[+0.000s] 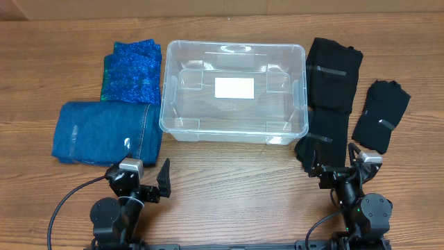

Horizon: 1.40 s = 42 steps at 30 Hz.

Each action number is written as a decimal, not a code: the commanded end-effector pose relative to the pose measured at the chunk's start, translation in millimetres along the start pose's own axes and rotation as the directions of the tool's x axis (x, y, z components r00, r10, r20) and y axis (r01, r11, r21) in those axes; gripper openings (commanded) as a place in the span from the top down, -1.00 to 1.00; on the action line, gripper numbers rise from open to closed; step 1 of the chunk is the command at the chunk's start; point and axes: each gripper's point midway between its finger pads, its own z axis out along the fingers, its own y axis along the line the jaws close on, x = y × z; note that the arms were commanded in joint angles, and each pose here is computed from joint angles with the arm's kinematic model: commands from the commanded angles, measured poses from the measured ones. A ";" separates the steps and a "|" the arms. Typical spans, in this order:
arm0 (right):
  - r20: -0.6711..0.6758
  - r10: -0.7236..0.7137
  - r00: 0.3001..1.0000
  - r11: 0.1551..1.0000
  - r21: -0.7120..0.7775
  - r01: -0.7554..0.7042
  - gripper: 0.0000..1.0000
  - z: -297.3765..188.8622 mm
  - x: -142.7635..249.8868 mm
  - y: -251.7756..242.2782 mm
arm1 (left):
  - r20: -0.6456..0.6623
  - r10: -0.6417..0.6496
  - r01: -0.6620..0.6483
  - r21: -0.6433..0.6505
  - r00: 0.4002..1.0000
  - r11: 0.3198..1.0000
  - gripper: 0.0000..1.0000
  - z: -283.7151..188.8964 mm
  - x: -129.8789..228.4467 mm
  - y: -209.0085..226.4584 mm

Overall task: Pack container
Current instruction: 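Move the left gripper down to the folded blue jeans and grasp them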

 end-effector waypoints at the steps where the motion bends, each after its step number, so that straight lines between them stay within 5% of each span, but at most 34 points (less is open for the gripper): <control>1: 0.010 -0.001 1.000 1.000 -0.002 0.001 -1.00 -0.4 -2.4 0.4 | 0.005 -0.003 0.003 0.005 1.000 1.000 -1.00 0.3 0.8 -0.6; 29: 0.010 -0.001 1.000 1.000 -0.002 0.001 -1.00 -0.4 -2.4 0.4 | -0.001 -0.034 0.034 0.020 0.999 0.999 -1.00 0.4 1.8 -3.0; 42: 0.010 -0.001 1.000 1.000 -0.002 0.001 -1.00 -0.4 -2.4 0.4 | -0.116 -0.140 0.144 0.025 0.983 0.989 -1.00 5.8 23.5 -4.8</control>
